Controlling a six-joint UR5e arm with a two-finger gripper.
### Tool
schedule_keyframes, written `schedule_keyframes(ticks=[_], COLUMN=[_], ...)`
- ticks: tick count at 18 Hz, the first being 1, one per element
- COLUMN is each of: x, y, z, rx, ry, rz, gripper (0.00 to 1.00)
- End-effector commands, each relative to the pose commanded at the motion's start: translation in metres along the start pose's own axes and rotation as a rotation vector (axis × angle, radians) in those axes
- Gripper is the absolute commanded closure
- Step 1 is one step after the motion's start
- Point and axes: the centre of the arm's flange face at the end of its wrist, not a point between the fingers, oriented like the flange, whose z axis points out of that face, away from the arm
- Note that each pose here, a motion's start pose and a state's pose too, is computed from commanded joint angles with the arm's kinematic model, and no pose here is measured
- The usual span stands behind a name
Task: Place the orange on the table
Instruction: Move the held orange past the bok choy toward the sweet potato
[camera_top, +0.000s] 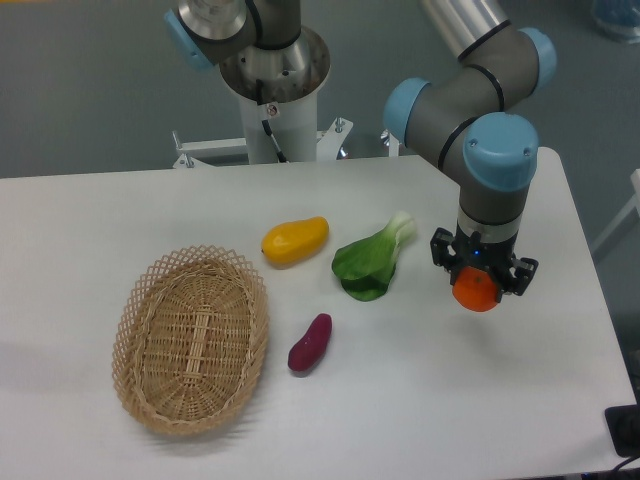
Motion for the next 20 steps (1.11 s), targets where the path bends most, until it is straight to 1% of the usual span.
schedule_keyframes(ticks=[4,7,9,10,11,13,15,18,20], x=[0.012,0.03,0.039,0.042,0.044,0.051,0.064,0.075,0.076], y=[0.0,0.004,-0.001,-0.01,-0.023,-0.044,-0.061,-0.08,-0.096], z=[0.015,0.029,0.035,0.037,0.046,0.054,0.059,0.064,0.065], rx=[-0.011,-0.028,-0.031,-0.027,-0.025,-0.015,-0.011,-0.001,0.007], ry=[0.021,0.059,0.072,0.064,0.062,0.048,0.056,0.063,0.057], rz=[0.006,0.022,0.035,0.044,0.056,0.045,0.029,0.042,0.012], gripper=[0.71,0.71,0.7,0.69,0.69,0.69,0.69,0.69,0.69])
